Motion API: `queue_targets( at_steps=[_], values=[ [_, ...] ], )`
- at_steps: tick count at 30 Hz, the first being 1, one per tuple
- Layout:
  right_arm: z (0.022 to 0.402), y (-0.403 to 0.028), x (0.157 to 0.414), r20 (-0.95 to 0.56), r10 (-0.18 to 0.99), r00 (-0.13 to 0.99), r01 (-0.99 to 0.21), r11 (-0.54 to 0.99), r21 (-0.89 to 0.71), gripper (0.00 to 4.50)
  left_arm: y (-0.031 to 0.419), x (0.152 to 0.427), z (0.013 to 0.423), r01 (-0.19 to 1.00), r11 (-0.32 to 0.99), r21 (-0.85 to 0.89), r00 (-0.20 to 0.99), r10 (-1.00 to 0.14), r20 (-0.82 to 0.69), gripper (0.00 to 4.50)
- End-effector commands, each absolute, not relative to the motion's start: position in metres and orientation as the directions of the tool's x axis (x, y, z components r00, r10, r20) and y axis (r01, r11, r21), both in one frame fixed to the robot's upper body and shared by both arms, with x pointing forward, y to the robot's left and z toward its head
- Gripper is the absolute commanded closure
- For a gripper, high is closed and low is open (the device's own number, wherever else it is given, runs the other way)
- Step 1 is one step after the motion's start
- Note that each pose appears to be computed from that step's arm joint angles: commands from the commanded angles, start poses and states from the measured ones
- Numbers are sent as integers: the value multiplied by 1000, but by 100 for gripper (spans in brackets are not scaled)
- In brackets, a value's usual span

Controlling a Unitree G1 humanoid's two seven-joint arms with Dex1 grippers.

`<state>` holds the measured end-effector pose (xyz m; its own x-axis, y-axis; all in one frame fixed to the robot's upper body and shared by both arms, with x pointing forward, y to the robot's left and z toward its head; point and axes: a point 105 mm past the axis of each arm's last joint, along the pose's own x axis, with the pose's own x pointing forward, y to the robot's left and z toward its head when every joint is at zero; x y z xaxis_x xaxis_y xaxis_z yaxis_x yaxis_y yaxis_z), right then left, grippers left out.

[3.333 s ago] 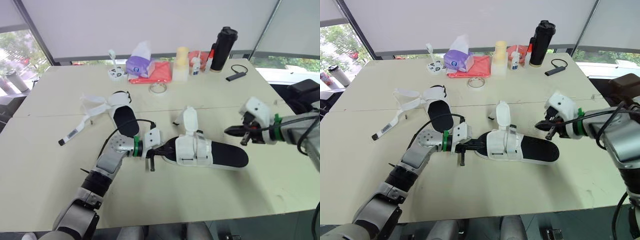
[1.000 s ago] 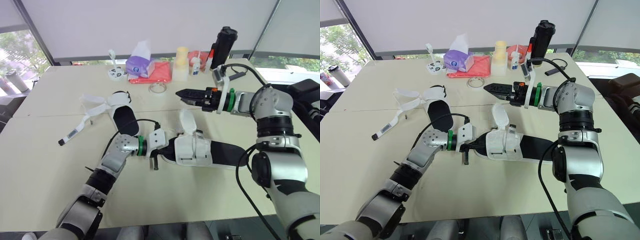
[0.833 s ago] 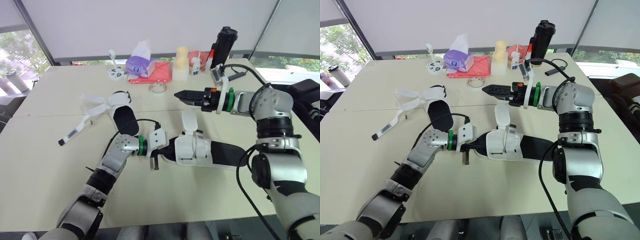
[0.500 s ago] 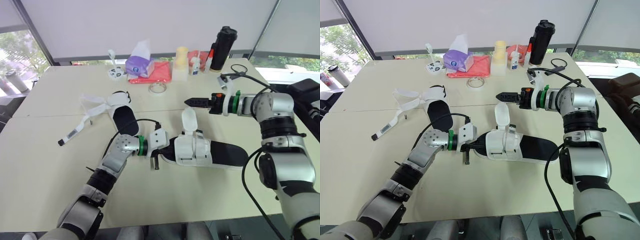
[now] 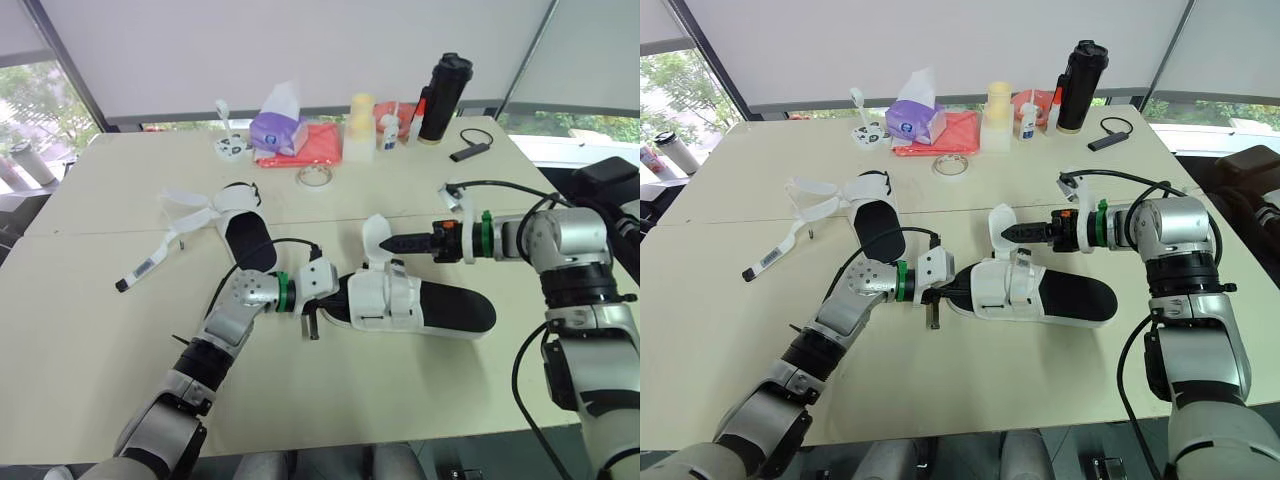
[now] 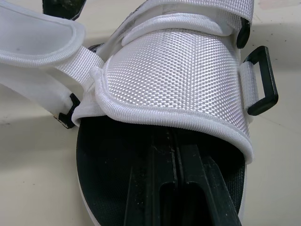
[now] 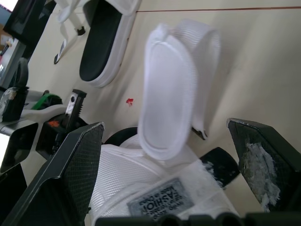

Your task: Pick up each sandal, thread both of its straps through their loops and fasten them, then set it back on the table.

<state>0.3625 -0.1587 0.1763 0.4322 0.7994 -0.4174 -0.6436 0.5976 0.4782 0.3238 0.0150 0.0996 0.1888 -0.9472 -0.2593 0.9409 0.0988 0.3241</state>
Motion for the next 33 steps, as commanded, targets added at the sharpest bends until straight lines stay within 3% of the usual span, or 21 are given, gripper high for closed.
queue_targets(
  at_steps=[1,17,29,33],
  values=[
    [188,-149,358,-369,836,407,-685,546,482,2,16,322,95,942,93,322,187,-943,-274,450],
    [201,-116,347,-261,921,289,-712,389,584,2,17,323,96,938,101,333,197,-942,-270,450],
    [196,-98,356,-241,931,275,-716,366,595,2,18,323,97,934,111,339,207,-943,-262,450],
    [184,-97,361,-304,912,277,-733,405,547,2,17,323,97,933,114,341,210,-943,-258,450]
  ],
)
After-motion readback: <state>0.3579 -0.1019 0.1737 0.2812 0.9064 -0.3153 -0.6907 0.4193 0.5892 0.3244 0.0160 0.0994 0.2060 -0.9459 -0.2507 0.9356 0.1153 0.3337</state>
